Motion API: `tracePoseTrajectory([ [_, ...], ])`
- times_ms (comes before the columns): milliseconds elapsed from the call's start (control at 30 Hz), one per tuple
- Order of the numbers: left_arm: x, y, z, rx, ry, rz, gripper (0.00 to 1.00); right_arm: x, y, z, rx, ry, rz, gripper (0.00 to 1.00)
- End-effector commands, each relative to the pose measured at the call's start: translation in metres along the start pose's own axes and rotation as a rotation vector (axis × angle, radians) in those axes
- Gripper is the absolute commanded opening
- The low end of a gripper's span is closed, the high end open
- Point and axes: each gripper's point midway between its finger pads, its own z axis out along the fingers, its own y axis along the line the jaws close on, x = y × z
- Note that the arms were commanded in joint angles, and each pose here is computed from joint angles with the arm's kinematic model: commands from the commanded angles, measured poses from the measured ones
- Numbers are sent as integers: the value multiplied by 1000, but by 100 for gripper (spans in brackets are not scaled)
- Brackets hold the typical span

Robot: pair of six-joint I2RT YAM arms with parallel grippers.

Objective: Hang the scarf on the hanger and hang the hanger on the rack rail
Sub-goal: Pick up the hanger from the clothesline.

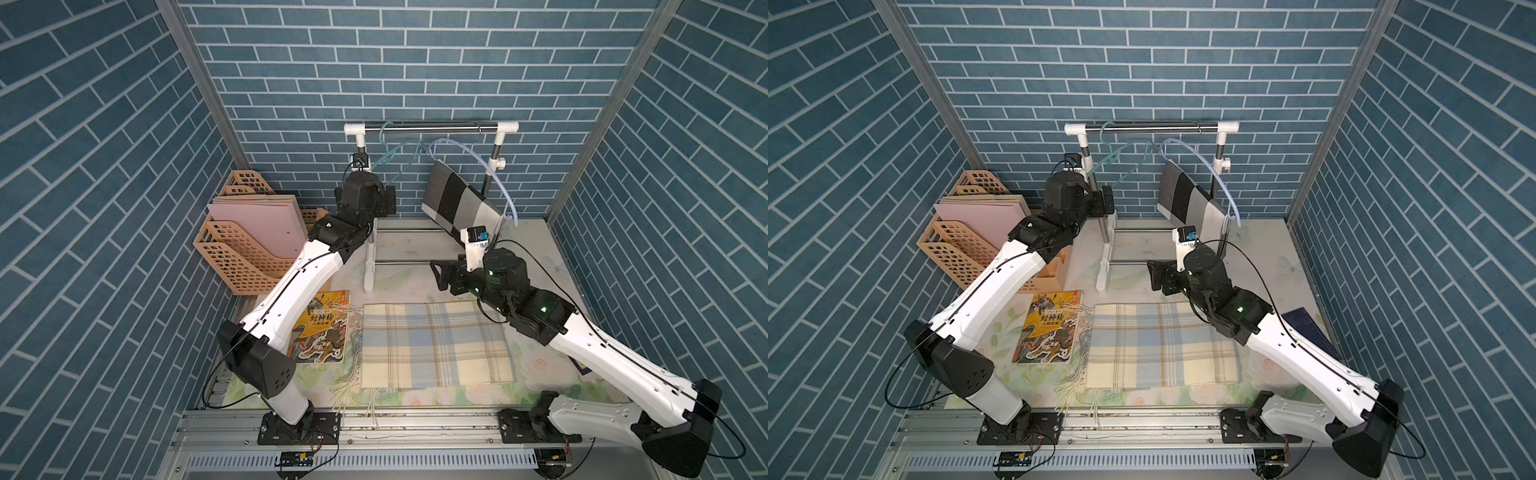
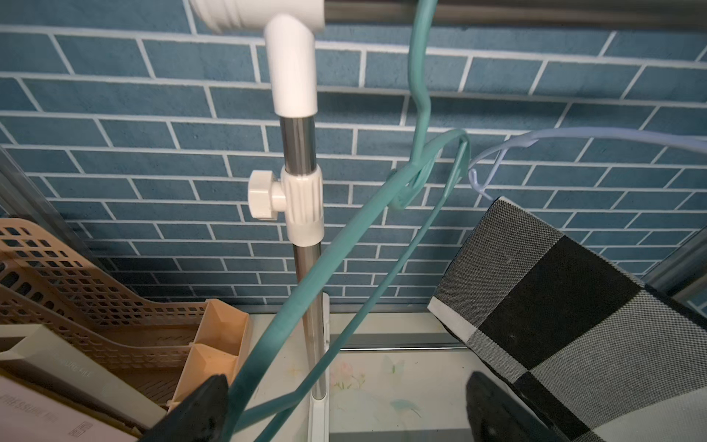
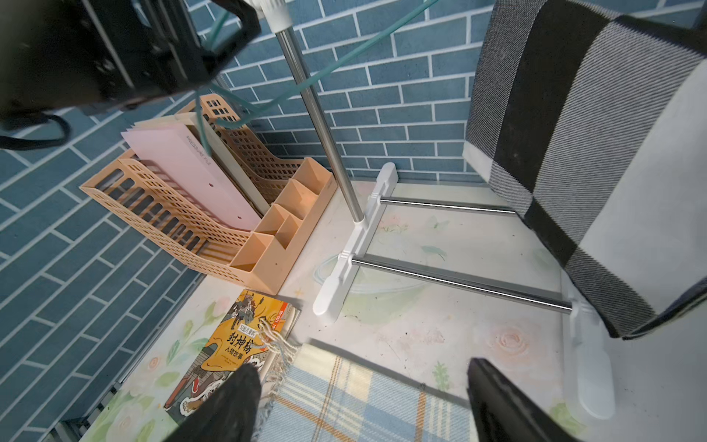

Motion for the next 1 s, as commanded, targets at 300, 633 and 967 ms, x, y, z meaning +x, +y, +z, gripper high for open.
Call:
tracePoseTrajectory([
  [300, 5, -45, -8, 295, 62, -10, 69, -4, -10, -9, 32, -30, -21, 89],
  [633, -20, -42, -42, 337, 22, -32, 82, -7, -13, -10, 40, -39, -31, 90],
  [967, -57, 15, -77, 145, -71, 2, 100, -13, -12, -7, 32, -50, -47, 90],
])
